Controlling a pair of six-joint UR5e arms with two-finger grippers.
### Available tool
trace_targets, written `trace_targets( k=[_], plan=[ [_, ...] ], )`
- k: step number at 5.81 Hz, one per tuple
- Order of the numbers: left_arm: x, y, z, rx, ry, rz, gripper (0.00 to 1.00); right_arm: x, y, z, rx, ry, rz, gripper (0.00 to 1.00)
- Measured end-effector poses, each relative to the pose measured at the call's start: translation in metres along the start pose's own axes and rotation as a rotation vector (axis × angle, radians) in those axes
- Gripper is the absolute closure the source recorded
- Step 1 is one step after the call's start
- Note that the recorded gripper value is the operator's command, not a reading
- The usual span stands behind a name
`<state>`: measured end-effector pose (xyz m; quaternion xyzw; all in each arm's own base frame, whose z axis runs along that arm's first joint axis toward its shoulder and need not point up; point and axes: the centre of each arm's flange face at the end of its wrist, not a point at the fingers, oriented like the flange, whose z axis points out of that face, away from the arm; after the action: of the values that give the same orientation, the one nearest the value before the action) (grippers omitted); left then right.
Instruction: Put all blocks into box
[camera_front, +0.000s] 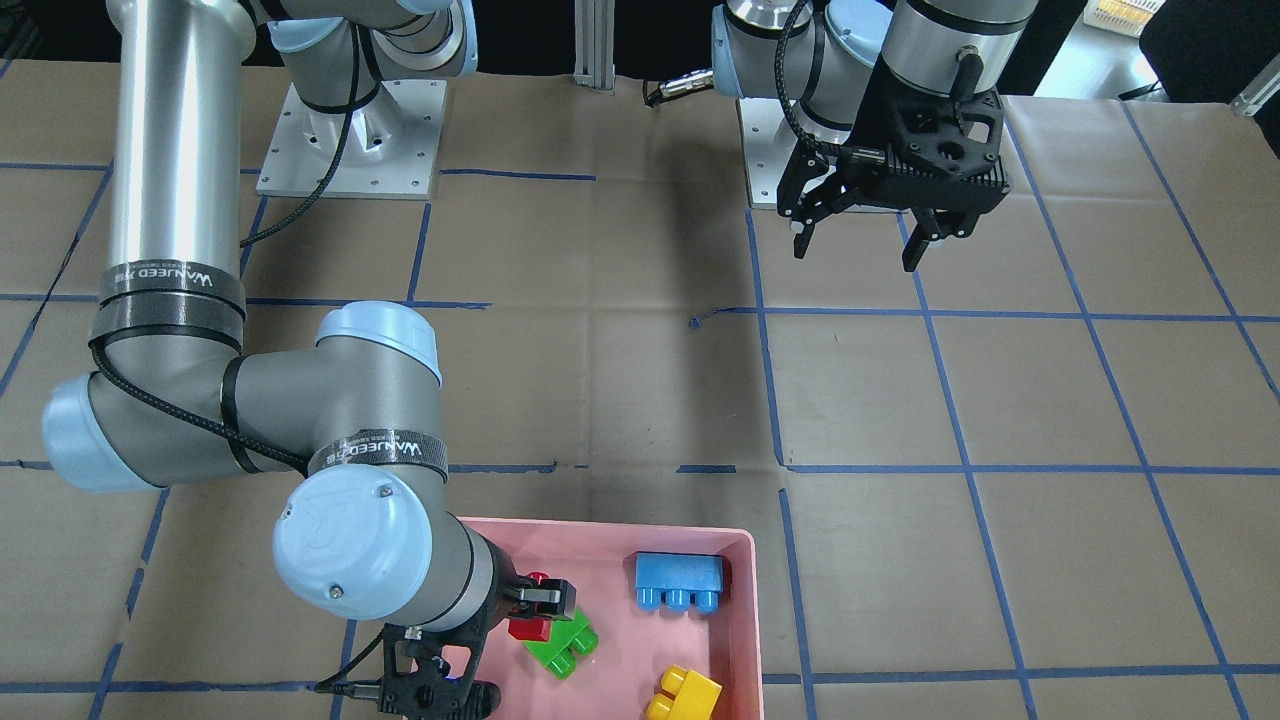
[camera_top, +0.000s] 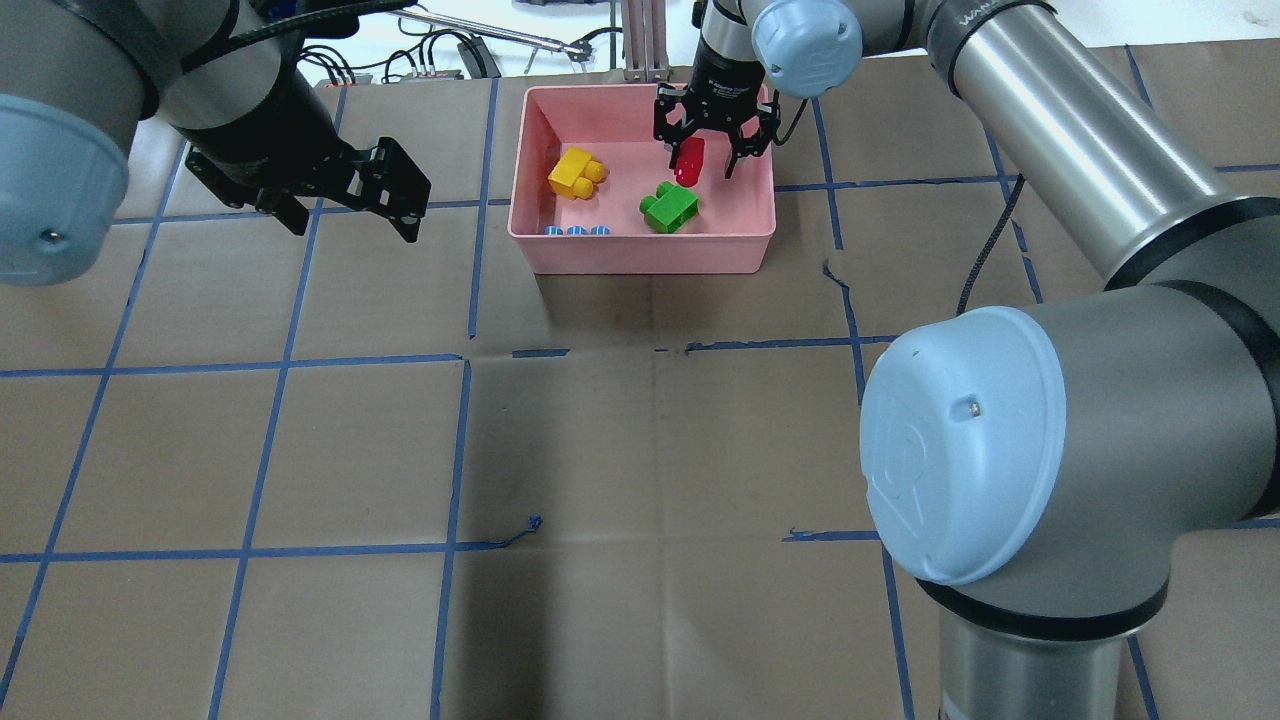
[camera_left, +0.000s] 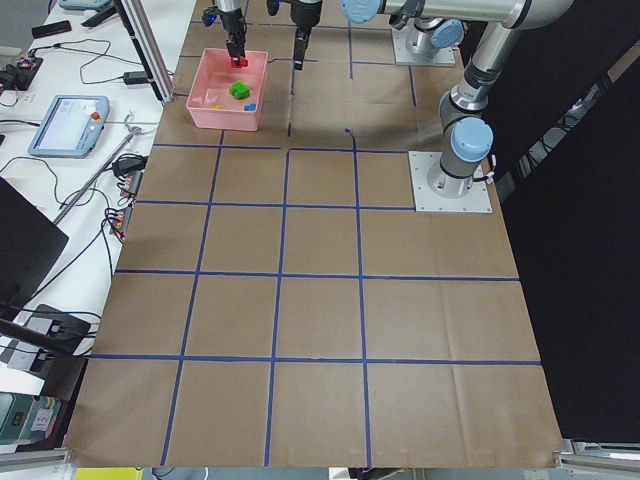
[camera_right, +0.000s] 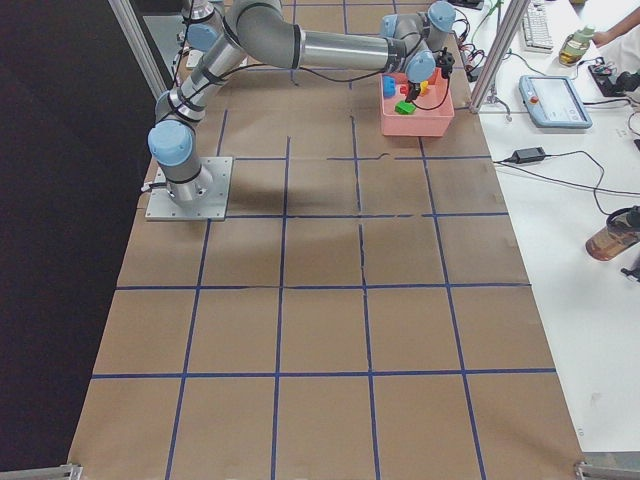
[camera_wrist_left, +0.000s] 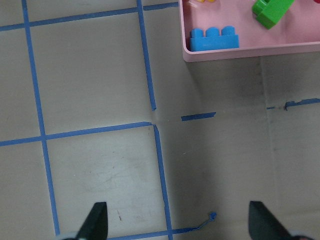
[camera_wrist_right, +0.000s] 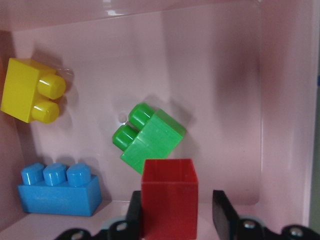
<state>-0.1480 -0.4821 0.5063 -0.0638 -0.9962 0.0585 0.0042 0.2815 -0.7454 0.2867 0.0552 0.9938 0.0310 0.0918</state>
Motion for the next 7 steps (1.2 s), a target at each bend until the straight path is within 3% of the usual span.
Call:
trace_targets(
  k=[2,3,4,7],
  plan=[
    [0.0,0.0,0.001,-0.001,0.0,-0.002,0.0,0.002,0.0,-0.001,0.008,0.032,-0.008,0.01],
    [0.0,0.0,0.001,-0.001,-0.001,-0.002,0.0,0.007,0.0,-0.002,0.02,0.086,-0.049,0.01],
    [-0.001,0.0,0.0,0.002,0.0,-0.004,0.0,0.009,-0.001,-0.002,0.027,0.124,-0.101,0.01],
    [-0.001,0.0,0.0,0.004,0.002,-0.007,0.0,-0.004,0.004,0.0,0.041,0.164,-0.3,0.01]
  ],
)
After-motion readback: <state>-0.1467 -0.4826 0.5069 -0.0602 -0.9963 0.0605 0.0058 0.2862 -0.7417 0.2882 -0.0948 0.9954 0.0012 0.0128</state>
